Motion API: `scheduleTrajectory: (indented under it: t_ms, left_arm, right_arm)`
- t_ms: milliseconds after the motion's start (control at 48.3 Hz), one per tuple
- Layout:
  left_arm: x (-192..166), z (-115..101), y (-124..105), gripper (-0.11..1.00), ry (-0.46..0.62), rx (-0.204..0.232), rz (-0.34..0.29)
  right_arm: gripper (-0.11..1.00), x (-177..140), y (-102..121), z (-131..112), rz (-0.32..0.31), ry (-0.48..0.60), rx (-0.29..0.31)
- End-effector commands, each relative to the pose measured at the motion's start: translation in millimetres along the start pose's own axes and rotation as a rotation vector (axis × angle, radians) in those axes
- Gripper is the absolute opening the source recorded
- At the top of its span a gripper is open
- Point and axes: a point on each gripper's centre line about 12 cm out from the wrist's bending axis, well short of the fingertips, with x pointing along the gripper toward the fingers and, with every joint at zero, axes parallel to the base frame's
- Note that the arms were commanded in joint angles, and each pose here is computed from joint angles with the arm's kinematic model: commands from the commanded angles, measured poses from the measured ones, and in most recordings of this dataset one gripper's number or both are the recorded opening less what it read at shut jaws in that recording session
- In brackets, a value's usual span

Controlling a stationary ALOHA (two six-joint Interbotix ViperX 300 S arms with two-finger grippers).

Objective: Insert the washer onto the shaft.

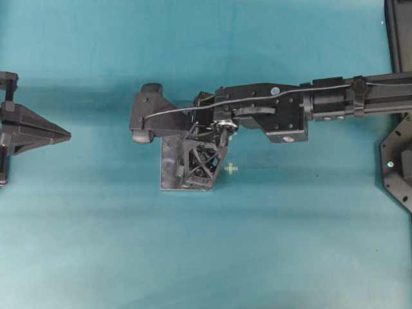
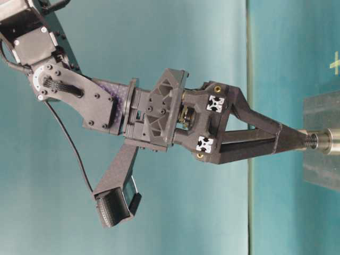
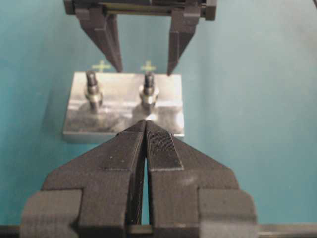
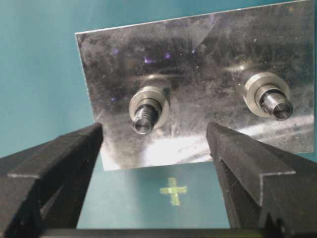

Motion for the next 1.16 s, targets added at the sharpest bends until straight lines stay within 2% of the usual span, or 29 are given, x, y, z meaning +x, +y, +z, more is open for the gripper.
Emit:
scheduleTrajectory:
  t_ms: [0, 228, 394, 601, 746, 932, 1140]
  left_arm:
    - [-0.2, 8.5, -1.9, 0.00, -0.023, 0.000, -0.009]
    - [-0.2, 6.4, -6.5, 0.00, -0.021, -0.005, -0.031]
    - [-2.1, 10.3, -7.2, 0.00, -0.059, -0.003, -0.035]
    - [-7.2, 10.9, -7.1, 0.00, -0.097, -0.006, -0.037]
    - [-8.2, 10.4, -7.0, 0.00, -0.100, -0.006, -0.037]
    - [-8.5, 10.8, -7.0, 0.00, -0.104, -0.006, -0.037]
    - [-7.7, 6.1, -6.9, 0.00, -0.094, -0.007, -0.037]
  right_arm:
    - [0.89, -30.6, 8.0, 4.7, 0.025, -0.071, 0.005]
    - [0.88, -83.7, 10.9, -9.3, 0.042, -0.176, 0.020]
    - [0.88, -108.7, 9.7, -31.4, 0.049, -0.231, 0.031]
    - [0.86, -115.8, 4.9, -65.2, 0.054, -0.265, 0.071]
    - [0.78, -122.9, 1.1, -81.7, 0.060, -0.337, 0.105]
    - [0.69, -126.0, -2.9, -103.1, 0.073, -0.435, 0.117]
    - [0.67, -120.5, -6.8, -131.1, 0.087, -0.510, 0.122]
